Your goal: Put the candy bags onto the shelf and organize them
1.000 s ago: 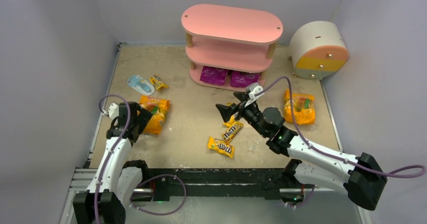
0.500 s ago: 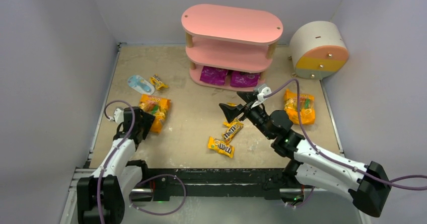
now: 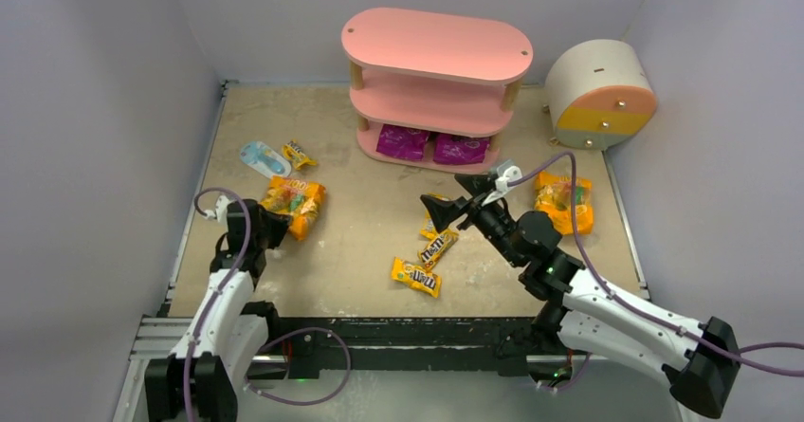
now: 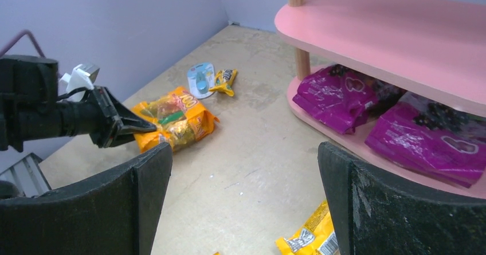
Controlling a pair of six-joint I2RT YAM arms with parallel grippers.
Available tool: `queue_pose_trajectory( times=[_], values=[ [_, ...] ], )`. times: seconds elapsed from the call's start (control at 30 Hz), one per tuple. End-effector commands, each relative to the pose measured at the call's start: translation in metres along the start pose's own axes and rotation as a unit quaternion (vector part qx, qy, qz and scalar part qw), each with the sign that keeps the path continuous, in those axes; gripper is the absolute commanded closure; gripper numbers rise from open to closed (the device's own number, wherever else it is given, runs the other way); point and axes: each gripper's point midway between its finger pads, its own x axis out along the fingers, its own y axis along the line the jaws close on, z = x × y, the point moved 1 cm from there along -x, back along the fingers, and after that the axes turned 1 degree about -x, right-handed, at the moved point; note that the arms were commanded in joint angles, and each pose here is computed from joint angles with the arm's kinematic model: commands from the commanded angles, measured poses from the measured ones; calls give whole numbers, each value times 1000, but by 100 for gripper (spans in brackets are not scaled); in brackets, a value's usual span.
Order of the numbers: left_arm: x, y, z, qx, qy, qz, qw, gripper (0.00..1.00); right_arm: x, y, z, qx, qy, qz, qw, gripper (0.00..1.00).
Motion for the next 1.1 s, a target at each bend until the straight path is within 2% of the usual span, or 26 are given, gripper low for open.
queue_pose_trajectory(
  times=[0.0, 0.23, 0.37, 0.47, 0.73, 1.07],
  values=[
    [-39, -72, 16, 11, 6, -138, 990, 100, -11, -17, 20, 31, -27, -57, 998, 2],
    [-93, -142, 38, 4, -1, -268, 963, 100, -39, -50, 43, 80, -81, -159, 981, 2],
    [-120, -192, 45, 13, -2, -361, 933, 100, -54, -63, 50, 97, -116, -188, 970, 2],
    [-135, -228, 45, 41, -19, -379, 924, 100, -59, -66, 52, 97, -121, -194, 969, 2],
    [-162, -320, 15, 82, -18, -457, 886, 100, -60, -71, 50, 85, -109, -214, 967, 2],
    [-163, -385, 7, 87, -50, -500, 860, 100, -67, -78, 53, 73, -116, -229, 964, 2]
  ],
)
